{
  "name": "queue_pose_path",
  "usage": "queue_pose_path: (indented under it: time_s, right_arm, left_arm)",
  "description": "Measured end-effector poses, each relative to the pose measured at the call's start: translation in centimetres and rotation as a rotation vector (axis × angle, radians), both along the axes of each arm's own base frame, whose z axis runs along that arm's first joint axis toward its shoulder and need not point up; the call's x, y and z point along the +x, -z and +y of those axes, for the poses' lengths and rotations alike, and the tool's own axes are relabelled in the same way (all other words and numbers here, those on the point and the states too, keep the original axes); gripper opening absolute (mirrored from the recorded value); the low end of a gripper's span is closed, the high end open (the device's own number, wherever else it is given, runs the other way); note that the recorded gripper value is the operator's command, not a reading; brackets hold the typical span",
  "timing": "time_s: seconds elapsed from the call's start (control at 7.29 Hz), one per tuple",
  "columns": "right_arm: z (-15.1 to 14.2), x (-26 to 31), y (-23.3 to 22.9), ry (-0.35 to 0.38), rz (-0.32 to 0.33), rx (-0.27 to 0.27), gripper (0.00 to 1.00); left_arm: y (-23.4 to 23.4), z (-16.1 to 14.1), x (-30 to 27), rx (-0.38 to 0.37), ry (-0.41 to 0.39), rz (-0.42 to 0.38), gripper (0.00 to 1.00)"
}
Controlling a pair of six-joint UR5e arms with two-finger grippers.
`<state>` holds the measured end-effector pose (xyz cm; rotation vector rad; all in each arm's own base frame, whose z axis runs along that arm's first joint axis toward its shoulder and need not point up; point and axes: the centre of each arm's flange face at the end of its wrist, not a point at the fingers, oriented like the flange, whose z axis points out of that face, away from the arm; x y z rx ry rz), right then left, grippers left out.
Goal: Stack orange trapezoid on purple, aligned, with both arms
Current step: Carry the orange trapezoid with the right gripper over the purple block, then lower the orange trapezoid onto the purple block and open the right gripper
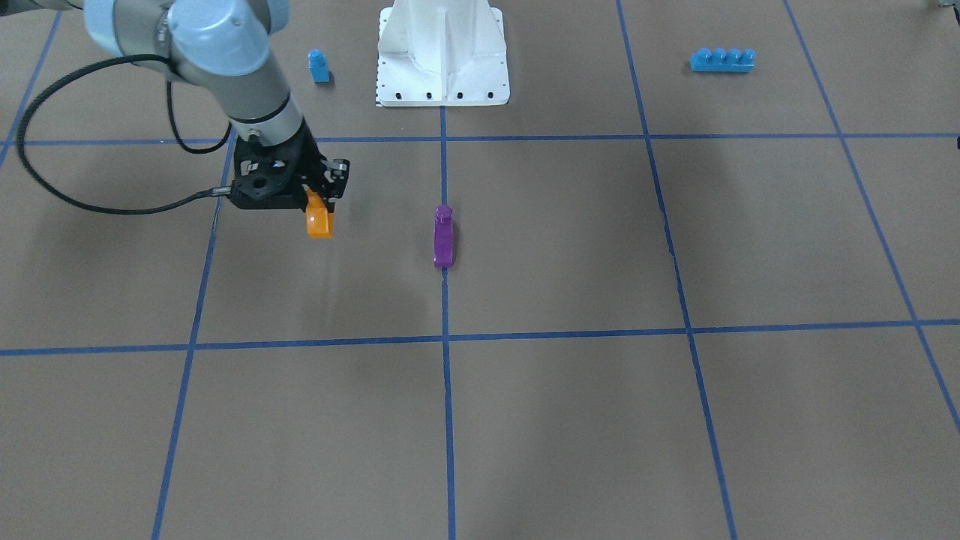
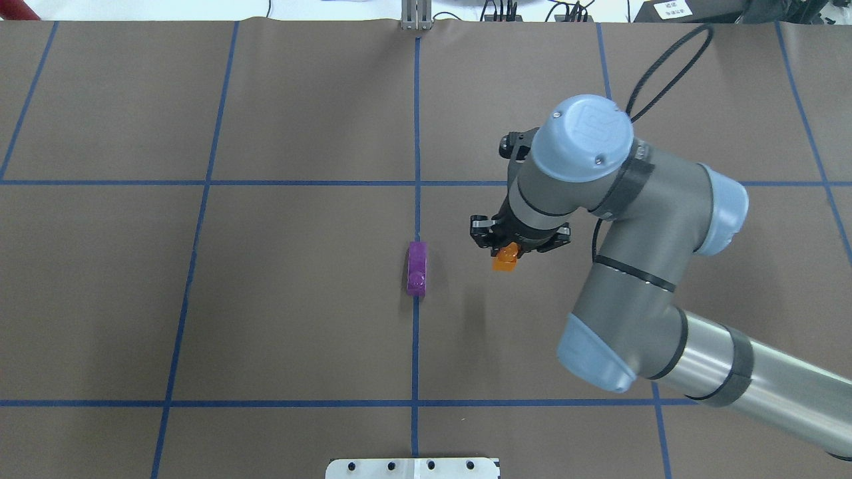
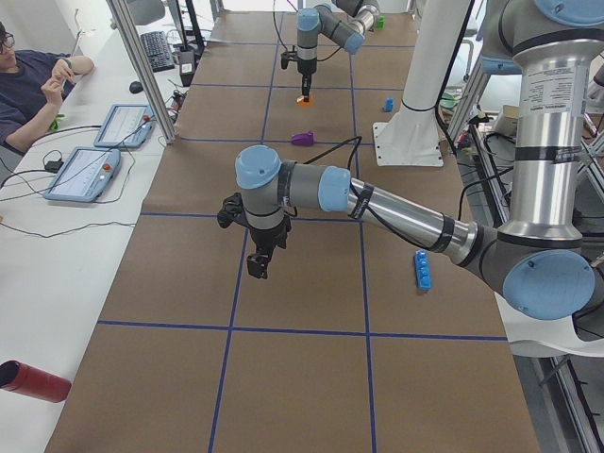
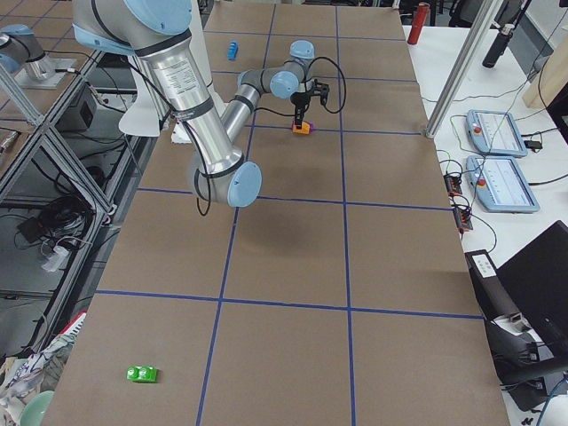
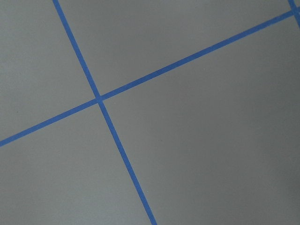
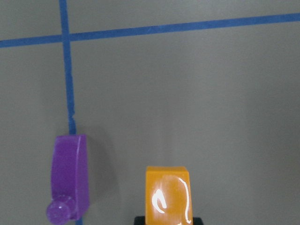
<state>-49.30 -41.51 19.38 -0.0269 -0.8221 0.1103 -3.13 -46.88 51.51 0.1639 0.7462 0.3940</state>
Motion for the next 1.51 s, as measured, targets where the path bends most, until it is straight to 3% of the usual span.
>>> queue_pose_path:
  time_s: [0.55, 1.51]
  right_arm:
    - [0.6, -8.6, 5.1, -0.066, 0.033, -0.051, 0.0]
    - [0.7, -10.2, 4.8, -0.079, 0.069, -0.026, 0.0]
  left_arm:
    - [-0.5, 0.4, 0.1, -0.012, -0.001, 0.008, 1.0]
    - [-0.9, 0.4, 0.2, -0.024, -0.001, 0.021, 1.0]
